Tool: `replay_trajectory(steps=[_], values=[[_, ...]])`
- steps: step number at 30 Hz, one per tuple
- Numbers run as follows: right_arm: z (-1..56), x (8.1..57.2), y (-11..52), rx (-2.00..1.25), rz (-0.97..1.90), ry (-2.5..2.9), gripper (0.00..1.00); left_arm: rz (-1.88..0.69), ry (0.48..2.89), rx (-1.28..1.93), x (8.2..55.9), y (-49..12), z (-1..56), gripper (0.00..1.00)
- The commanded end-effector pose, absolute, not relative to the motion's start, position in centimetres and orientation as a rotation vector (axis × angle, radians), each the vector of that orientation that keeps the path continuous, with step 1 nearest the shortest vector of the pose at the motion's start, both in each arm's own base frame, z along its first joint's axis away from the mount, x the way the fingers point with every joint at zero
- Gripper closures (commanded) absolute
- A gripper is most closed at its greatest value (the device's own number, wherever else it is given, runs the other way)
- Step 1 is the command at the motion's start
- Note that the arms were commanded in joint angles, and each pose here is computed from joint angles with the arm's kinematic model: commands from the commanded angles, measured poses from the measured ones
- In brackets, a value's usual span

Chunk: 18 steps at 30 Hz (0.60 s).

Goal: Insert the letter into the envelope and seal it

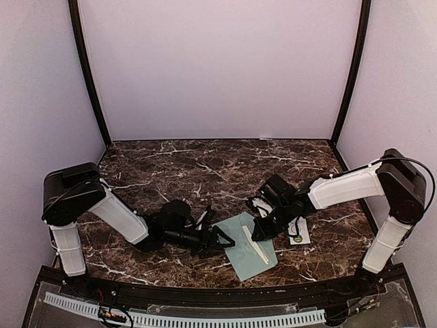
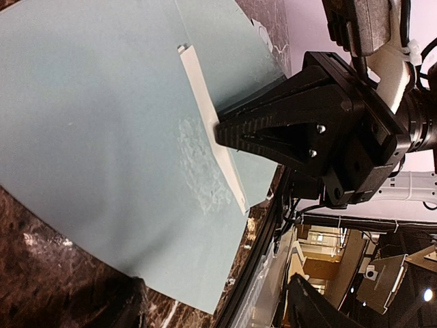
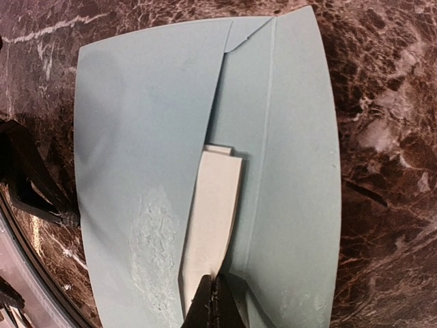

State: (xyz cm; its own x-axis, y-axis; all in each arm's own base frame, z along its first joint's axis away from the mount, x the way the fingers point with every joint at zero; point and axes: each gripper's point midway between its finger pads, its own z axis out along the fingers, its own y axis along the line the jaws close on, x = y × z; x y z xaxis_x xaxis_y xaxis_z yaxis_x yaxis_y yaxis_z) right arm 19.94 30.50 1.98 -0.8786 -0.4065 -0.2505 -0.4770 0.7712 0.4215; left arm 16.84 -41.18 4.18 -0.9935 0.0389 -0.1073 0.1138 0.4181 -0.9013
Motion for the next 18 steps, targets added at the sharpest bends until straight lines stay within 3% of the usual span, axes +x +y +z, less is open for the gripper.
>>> replay_trajectory(steps=[1, 18], values=[[1.9, 19.1, 31.9, -0.741, 0.842, 2.802, 1.00, -1.569, 2.663, 0.098, 16.2, -40.0, 2.5, 0.31], [3.4, 19.3, 34.8, -0.605, 1.024, 2.748, 1.00, -1.475, 2.610, 0.050, 19.1, -38.3, 2.5, 0.32]])
